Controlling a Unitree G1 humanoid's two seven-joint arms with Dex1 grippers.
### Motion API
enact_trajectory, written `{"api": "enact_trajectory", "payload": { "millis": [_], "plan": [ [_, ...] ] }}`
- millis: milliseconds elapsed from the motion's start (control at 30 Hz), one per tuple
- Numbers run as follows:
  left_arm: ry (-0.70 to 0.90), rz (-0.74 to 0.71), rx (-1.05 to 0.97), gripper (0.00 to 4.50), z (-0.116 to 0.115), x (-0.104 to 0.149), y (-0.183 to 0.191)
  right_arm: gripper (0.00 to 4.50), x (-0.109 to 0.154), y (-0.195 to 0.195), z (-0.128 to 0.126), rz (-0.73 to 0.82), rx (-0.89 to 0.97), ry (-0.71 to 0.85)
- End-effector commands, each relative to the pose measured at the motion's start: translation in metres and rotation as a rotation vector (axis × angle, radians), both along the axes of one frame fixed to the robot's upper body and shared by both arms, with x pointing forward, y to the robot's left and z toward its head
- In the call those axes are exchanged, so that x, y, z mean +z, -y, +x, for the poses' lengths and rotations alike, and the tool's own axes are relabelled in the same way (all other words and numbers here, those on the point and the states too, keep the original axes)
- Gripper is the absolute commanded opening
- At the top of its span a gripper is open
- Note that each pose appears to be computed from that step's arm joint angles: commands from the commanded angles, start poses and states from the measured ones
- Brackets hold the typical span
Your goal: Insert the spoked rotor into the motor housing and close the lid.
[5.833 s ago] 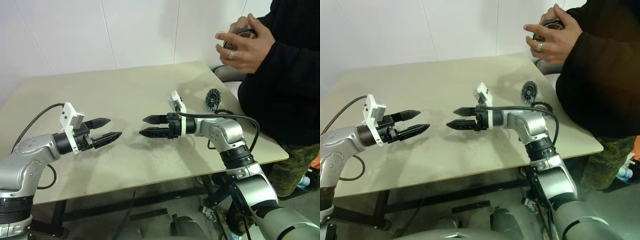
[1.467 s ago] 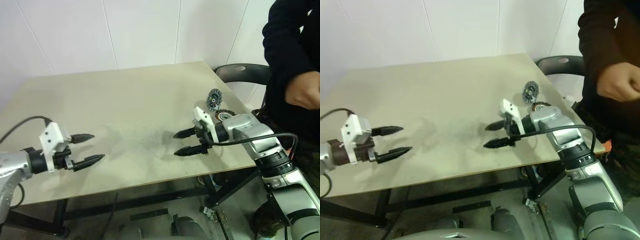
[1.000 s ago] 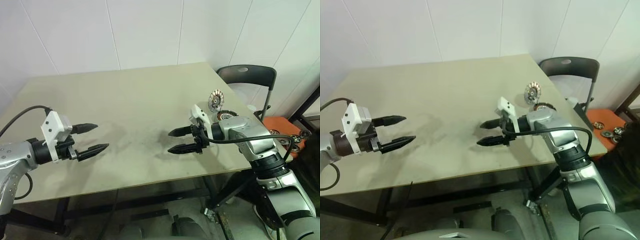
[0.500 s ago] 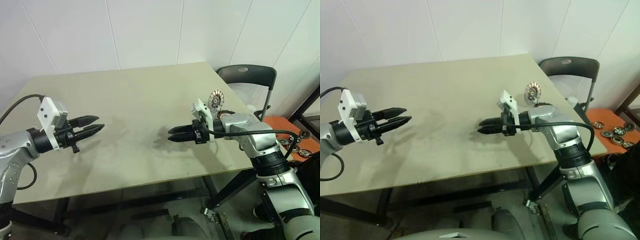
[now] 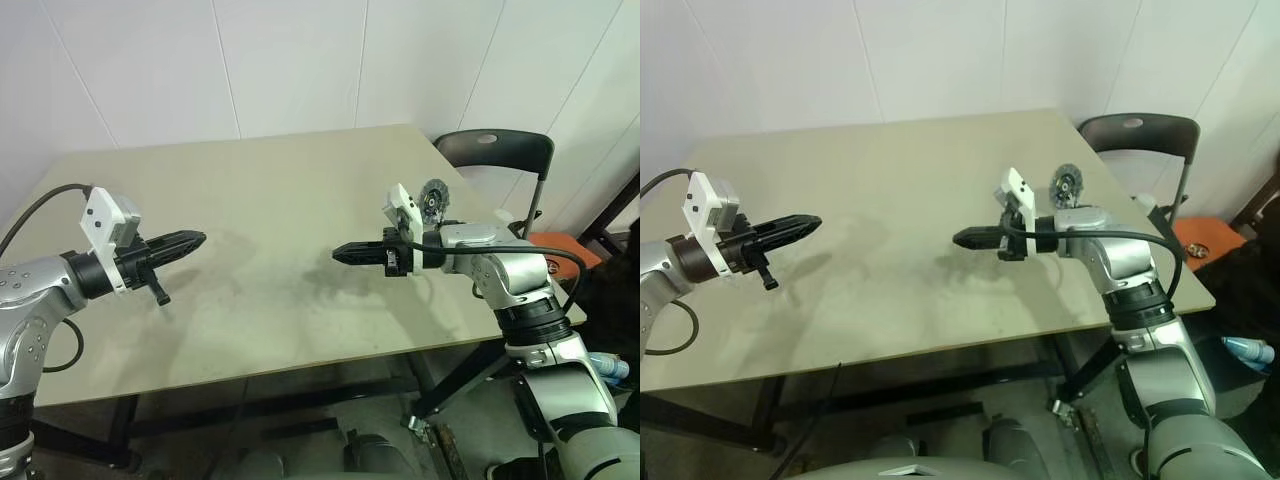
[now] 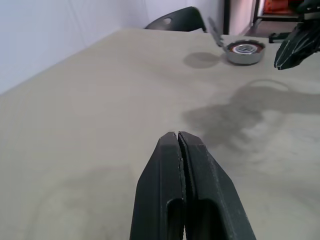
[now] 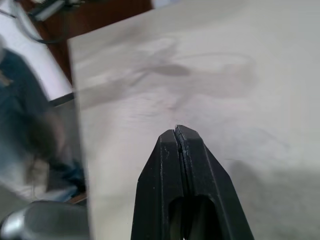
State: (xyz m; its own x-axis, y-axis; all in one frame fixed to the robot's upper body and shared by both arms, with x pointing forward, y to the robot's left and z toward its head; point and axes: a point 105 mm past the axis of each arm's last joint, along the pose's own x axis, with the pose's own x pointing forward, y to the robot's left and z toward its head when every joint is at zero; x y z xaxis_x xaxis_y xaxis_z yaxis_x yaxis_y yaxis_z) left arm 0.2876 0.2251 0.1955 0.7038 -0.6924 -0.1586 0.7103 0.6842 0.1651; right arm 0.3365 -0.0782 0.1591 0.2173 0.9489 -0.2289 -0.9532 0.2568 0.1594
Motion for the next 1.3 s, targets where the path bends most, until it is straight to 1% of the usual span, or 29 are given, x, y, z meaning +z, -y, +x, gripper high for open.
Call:
{"api": "enact_trajectory", "payload": {
  "millis": [33, 67, 100, 167, 200, 267, 400, 433, 533, 567, 600, 667, 733, 767, 833, 867, 933, 1000, 1033, 1100, 1200, 1233, 1267, 1300],
  "plan": [
    [0.019, -0.051, -0.038, 0.72, -0.005, 0.014, 0.002, 0.6, 0.028, -0.003, 0.005, 0.082, 0.001, 0.107],
    [0.03, -0.068, -0.02, 1.09, -0.003, 0.018, 0.0, 0.61, 0.026, -0.002, 0.007, 0.081, -0.009, 0.106],
    [0.041, -0.071, -0.007, 1.37, -0.002, 0.02, -0.002, 0.61, 0.026, -0.002, 0.008, 0.084, -0.015, 0.103],
    [0.051, -0.069, -0.001, 2.04, -0.001, 0.025, -0.003, 0.61, 0.03, -0.005, 0.007, 0.094, 0.002, 0.102],
    [0.045, -0.064, -0.016, 2.38, -0.003, 0.025, -0.001, 0.76, 0.031, -0.007, 0.004, 0.093, 0.02, 0.102],
    [0.022, -0.041, -0.044, 3.07, -0.007, 0.02, 0.0, 1.2, 0.031, -0.008, 0.001, 0.094, 0.037, 0.095],
    [0.013, -0.057, -0.038, 4.42, -0.008, 0.02, -0.001, 2.5, 0.026, -0.008, -0.002, 0.091, 0.053, 0.06],
    [0.012, -0.059, -0.045, 4.5, -0.01, 0.021, 0.0, 2.85, 0.026, -0.009, -0.004, 0.087, 0.066, 0.056],
    [-0.007, -0.034, -0.055, 4.5, -0.012, 0.015, 0.002, 3.86, 0.022, -0.009, -0.013, 0.062, 0.113, 0.026],
    [-0.004, -0.027, -0.029, 4.5, -0.01, 0.013, -0.001, 4.22, 0.02, -0.009, -0.012, 0.048, 0.104, 0.029],
    [-0.009, -0.028, -0.012, 4.5, -0.007, 0.012, -0.002, 4.46, 0.019, -0.009, -0.008, 0.048, 0.076, 0.022],
    [-0.01, -0.028, -0.012, 4.5, -0.007, 0.011, -0.002, 4.46, 0.019, -0.008, -0.001, 0.043, 0.031, 0.025],
    [0.001, -0.013, -0.002, 4.5, -0.005, 0.009, -0.003, 4.46, 0.018, -0.008, -0.003, 0.041, 0.042, 0.033],
    [0.02, -0.012, 0.006, 4.5, -0.003, 0.01, -0.005, 4.26, 0.019, -0.008, -0.008, 0.057, 0.066, 0.027],
    [0.05, -0.045, 0.014, 4.12, 0.001, 0.015, -0.007, 3.85, 0.022, -0.008, -0.015, 0.087, 0.098, 0.01],
    [0.051, -0.072, -0.022, 3.91, -0.003, 0.019, -0.002, 3.54, 0.021, -0.008, -0.017, 0.081, 0.108, 0.014],
    [0.065, -0.068, -0.044, 3.28, -0.005, 0.023, 0.003, 2.88, 0.021, -0.007, -0.019, 0.077, 0.11, 0.012],
    [0.059, -0.068, -0.043, 2.61, -0.005, 0.022, 0.003, 2.13, 0.024, -0.006, -0.018, 0.097, 0.105, 0.012],
    [0.051, -0.073, -0.046, 2.32, -0.005, 0.022, 0.003, 1.86, 0.026, -0.007, -0.018, 0.107, 0.106, 0.012],
    [0.043, -0.069, -0.059, 1.67, -0.006, 0.02, 0.003, 1.12, 0.029, -0.008, -0.019, 0.126, 0.119, 0.011],
    [0.04, -0.075, -0.073, 0.69, -0.008, 0.021, 0.005, 0.12, 0.03, -0.009, -0.022, 0.137, 0.135, 0.009],
    [0.038, -0.076, -0.078, 0.33, -0.009, 0.021, 0.005, 0.0, 0.031, -0.008, -0.023, 0.139, 0.137, 0.007],
    [0.038, -0.075, -0.081, 0.03, -0.009, 0.021, 0.006, 0.0, 0.03, -0.008, -0.023, 0.138, 0.138, 0.003],
    [0.037, -0.074, -0.082, 0.03, -0.01, 0.021, 0.006, 0.0, 0.029, -0.007, -0.022, 0.129, 0.133, 0.008]
  ]
}}
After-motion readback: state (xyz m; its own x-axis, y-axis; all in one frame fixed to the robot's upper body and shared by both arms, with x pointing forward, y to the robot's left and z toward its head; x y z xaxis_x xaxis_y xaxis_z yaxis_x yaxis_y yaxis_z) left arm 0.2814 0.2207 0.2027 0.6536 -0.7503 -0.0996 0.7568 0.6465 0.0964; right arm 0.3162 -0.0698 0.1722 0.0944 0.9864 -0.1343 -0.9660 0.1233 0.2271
